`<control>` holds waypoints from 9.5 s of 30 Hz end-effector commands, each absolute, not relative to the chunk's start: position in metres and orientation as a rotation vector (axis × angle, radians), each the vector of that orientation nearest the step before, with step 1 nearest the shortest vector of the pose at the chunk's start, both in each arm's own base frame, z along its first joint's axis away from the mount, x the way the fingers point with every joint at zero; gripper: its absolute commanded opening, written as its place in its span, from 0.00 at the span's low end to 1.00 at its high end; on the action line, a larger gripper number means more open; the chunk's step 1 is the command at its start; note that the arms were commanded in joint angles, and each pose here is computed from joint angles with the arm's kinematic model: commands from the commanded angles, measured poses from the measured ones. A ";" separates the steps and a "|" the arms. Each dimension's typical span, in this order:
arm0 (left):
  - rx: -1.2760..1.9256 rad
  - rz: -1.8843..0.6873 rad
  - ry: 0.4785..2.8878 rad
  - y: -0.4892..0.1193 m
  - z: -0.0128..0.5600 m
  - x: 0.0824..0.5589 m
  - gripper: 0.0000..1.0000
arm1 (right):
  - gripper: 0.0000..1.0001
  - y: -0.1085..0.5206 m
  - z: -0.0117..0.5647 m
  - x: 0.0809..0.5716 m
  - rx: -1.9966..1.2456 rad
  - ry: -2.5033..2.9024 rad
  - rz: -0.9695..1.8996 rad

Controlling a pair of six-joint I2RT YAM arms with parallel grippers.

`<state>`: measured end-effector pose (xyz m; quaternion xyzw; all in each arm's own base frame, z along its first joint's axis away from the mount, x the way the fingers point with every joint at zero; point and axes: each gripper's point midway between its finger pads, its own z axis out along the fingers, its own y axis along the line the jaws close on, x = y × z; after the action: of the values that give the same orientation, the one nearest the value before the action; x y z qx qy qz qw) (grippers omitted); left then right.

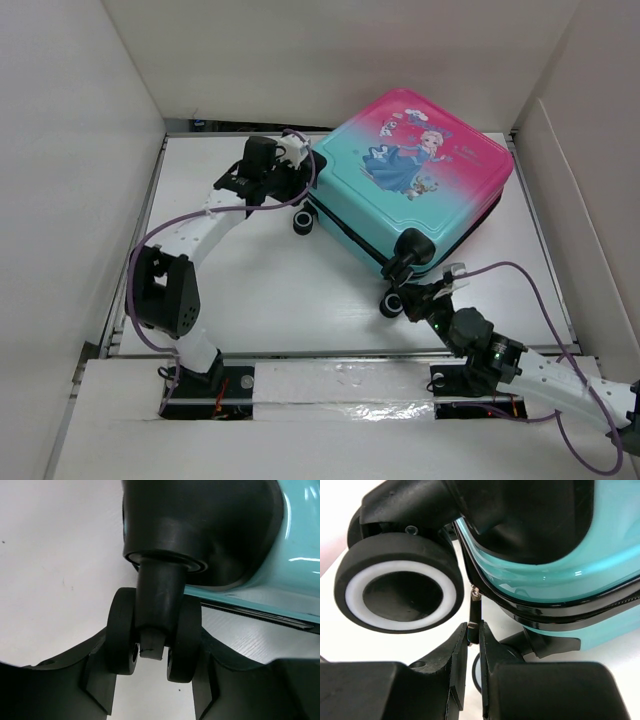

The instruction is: Pack the luggage

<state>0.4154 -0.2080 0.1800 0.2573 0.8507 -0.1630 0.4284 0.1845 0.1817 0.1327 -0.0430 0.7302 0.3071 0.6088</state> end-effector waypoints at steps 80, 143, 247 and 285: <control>0.394 -1.291 1.474 -0.313 0.327 0.224 0.00 | 0.62 0.157 0.125 0.257 -0.112 1.853 0.464; 0.281 -1.324 1.621 -0.314 0.308 0.229 0.44 | 0.00 0.331 0.191 0.242 -0.454 1.560 0.949; 0.403 -1.188 1.773 -0.383 0.273 0.282 0.18 | 0.00 0.291 0.222 0.303 -0.022 1.175 0.899; 0.214 -1.213 1.751 -0.300 0.223 0.284 0.20 | 0.87 0.269 0.250 0.270 -0.414 1.592 0.627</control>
<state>0.2808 -0.2843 0.1937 0.0596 0.7559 -0.4575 0.4645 0.2662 0.2620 0.2392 -0.1589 0.7031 0.2756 0.6360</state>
